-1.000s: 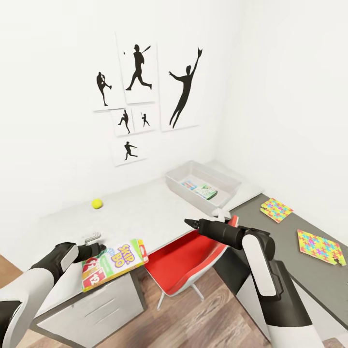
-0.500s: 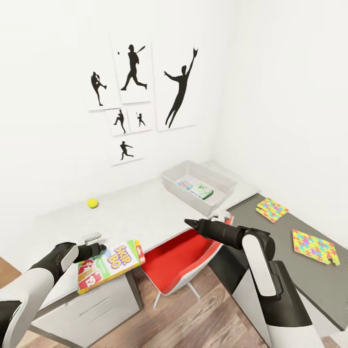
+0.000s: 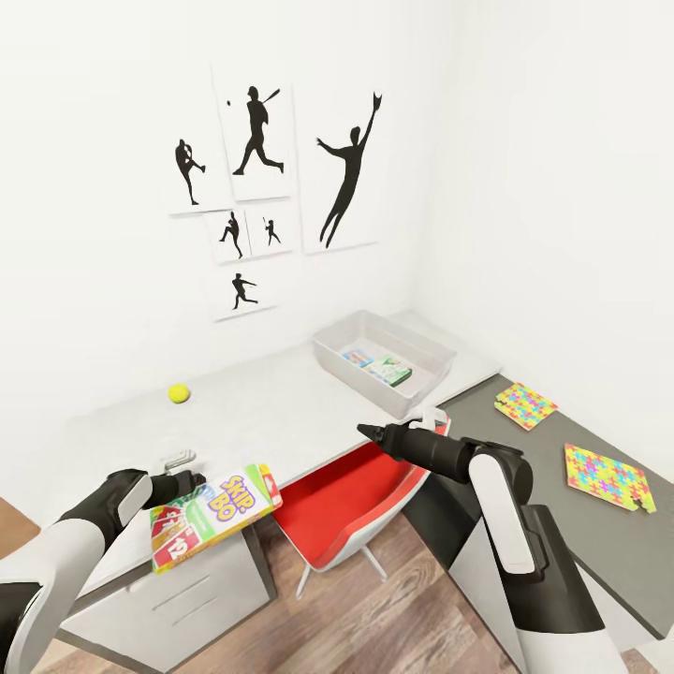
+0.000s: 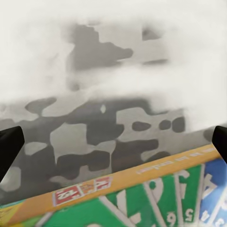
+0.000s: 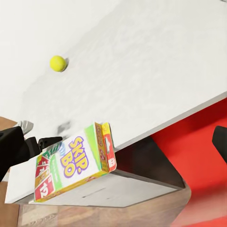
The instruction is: Put all the toys in the child's room - the three board games (two on the bed and one on the table), the two jigsaw puzzles on the table, and the tennis ball on the table - inside the toy box on the table in the child's room.
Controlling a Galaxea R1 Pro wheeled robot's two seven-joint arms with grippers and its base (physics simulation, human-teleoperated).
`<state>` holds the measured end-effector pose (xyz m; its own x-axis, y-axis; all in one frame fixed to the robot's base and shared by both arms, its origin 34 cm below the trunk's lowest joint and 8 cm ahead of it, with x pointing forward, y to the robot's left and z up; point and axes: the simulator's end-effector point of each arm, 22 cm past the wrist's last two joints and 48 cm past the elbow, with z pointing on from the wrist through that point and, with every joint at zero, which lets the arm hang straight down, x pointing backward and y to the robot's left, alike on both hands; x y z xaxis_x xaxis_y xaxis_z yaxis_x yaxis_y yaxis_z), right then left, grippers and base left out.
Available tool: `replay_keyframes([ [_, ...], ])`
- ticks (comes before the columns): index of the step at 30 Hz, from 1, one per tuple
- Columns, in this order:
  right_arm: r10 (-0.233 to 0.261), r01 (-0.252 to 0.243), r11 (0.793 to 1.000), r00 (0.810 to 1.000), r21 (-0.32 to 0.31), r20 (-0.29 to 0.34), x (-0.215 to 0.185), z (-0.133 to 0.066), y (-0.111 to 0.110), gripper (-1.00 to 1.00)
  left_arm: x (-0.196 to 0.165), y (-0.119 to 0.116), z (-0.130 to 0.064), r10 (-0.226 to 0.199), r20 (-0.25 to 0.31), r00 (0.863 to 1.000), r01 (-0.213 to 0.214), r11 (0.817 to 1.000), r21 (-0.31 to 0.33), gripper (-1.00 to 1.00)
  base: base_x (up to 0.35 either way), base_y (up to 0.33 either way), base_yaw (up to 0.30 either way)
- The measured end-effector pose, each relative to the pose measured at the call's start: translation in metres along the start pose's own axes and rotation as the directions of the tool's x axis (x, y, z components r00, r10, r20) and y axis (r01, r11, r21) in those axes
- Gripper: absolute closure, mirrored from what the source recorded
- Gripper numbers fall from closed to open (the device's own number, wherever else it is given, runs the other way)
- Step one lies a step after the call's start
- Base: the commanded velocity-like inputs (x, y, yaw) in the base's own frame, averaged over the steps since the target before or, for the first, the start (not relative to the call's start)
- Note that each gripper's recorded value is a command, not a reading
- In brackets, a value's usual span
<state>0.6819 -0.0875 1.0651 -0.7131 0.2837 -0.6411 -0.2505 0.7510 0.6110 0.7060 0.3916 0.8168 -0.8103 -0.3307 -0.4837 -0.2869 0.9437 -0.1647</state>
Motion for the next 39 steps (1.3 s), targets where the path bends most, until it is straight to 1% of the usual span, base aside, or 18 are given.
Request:
replay_keyframes([
  [4, 0.0, 0.0, 1.0, 1.0, 0.0, 0.0, 0.0, 0.0, 0.0, -1.0, -0.001, 0.001, 0.0, -0.002, 0.003, 1.0, 0.002, 1.0, 0.0, -1.0, 0.0, 0.0, 0.0],
  [8, 0.0, 0.0, 1.0, 1.0, 0.0, 0.0, 0.0, 0.0, 0.0, -1.0, -0.005, 0.006, -0.002, -0.017, 0.011, 1.0, 0.017, 1.0, 0.0, -1.0, 0.0, 0.0, 0.0],
  [13, 0.0, 0.0, 1.0, 1.0, 0.0, 0.0, 0.0, 0.0, 0.0, -1.0, -0.014, 0.018, -0.006, -0.036, 0.03, 0.999, 0.036, 0.999, 0.008, -1.0, 0.0, 0.0, 0.0],
  [16, 0.0, 0.0, 1.0, 1.0, -0.001, 0.0, 0.0, 0.0, 0.0, -1.0, -0.022, 0.026, -0.01, -0.066, 0.051, 0.997, 0.065, 0.998, 0.027, -1.0, 0.0, 0.0, 0.0],
  [17, 0.001, -0.001, 1.0, 1.0, -0.003, 0.0, 0.0, 0.0, 0.001, -1.0, -0.026, 0.029, -0.012, -0.085, 0.061, 0.994, 0.083, 0.996, 0.038, -1.0, 0.0, 0.0, 0.0],
  [19, 0.001, -0.001, 1.0, 1.0, -0.004, -0.001, 0.0, 0.0, 0.001, -1.0, -0.03, 0.032, -0.014, -0.106, 0.071, 0.992, 0.103, 0.994, 0.047, -1.0, 0.0, 0.0, 0.0],
  [20, 0.0, -0.001, 1.0, 1.0, -0.005, 0.0, 0.0, 0.0, 0.001, -1.0, -0.033, 0.035, -0.015, -0.125, 0.079, 0.989, 0.121, 0.991, 0.054, -1.0, 0.0, 0.0, 0.0],
  [23, 0.0, 0.0, 1.0, 1.0, -0.005, 0.0, 0.0, 0.0, 0.001, -1.0, -0.038, 0.041, -0.018, -0.151, 0.092, 0.984, 0.146, 0.987, 0.06, -1.0, 0.0, 0.0, 0.0],
  [24, 0.001, -0.001, 1.0, 1.0, -0.006, 0.0, 0.0, 0.0, 0.001, -1.0, -0.042, 0.048, -0.02, -0.166, 0.1, 0.981, 0.161, 0.985, 0.059, -1.0, 0.0, 0.0, 0.0],
  [26, 0.0, 0.0, 1.0, 1.0, -0.005, 0.0, 0.0, 0.0, 0.001, -1.0, -0.047, 0.056, -0.023, -0.181, 0.11, 0.977, 0.175, 0.983, 0.059, -1.0, 0.0, 0.0, 0.0],
  [27, 0.001, -0.001, 1.0, 1.0, -0.005, 0.001, 0.0, 0.0, 0.001, -1.0, -0.051, 0.064, -0.028, -0.195, 0.119, 0.974, 0.188, 0.98, 0.066, -1.0, 0.0, 0.0, 0.0],
  [30, 0.002, -0.002, 1.0, 1.0, -0.007, 0.002, -0.001, -0.001, 0.001, -1.0, -0.061, 0.076, -0.036, -0.217, 0.136, 0.967, 0.205, 0.974, 0.099, -1.0, 0.0, 0.0, 0.0],
  [31, 0.002, -0.002, 1.0, 1.0, -0.01, 0.003, -0.001, -0.001, 0.001, -1.0, -0.068, 0.081, -0.043, -0.231, 0.146, 0.962, 0.212, 0.968, 0.137, -1.0, 0.0, 0.0, 0.0],
  [33, 0.003, -0.003, 1.0, 1.0, -0.013, 0.004, -0.001, -0.001, 0.002, -1.0, -0.075, 0.086, -0.053, -0.246, 0.15, 0.958, 0.216, 0.958, 0.189, -1.0, 0.0, 0.0, 0.0],
  [34, 0.003, -0.003, 1.0, 1.0, -0.015, 0.005, -0.001, -0.001, 0.002, -1.0, -0.081, 0.087, -0.063, -0.259, 0.146, 0.955, 0.218, 0.943, 0.252, -1.0, 0.0, 0.0, 0.0],
  [36, 0.003, -0.003, 1.0, 1.0, -0.016, 0.005, -0.001, -0.001, 0.002, -1.0, -0.086, 0.088, -0.077, -0.272, 0.134, 0.953, 0.218, 0.921, 0.323, -1.0, 0.0, 0.0, 0.0],
  [37, 0.003, -0.003, 1.0, 1.0, -0.018, 0.006, -0.002, -0.001, 0.002, -1.0, -0.091, 0.088, -0.092, -0.284, 0.123, 0.951, 0.215, 0.893, 0.396, -1.0, 0.0, 0.0, 0.0],
  [39, 0.004, -0.003, 1.0, 1.0, -0.02, 0.008, -0.002, -0.001, 0.002, -1.0, -0.096, 0.091, -0.111, -0.292, 0.117, 0.949, 0.207, 0.86, 0.466, -1.0, 0.0, 0.0, 0.0],
])
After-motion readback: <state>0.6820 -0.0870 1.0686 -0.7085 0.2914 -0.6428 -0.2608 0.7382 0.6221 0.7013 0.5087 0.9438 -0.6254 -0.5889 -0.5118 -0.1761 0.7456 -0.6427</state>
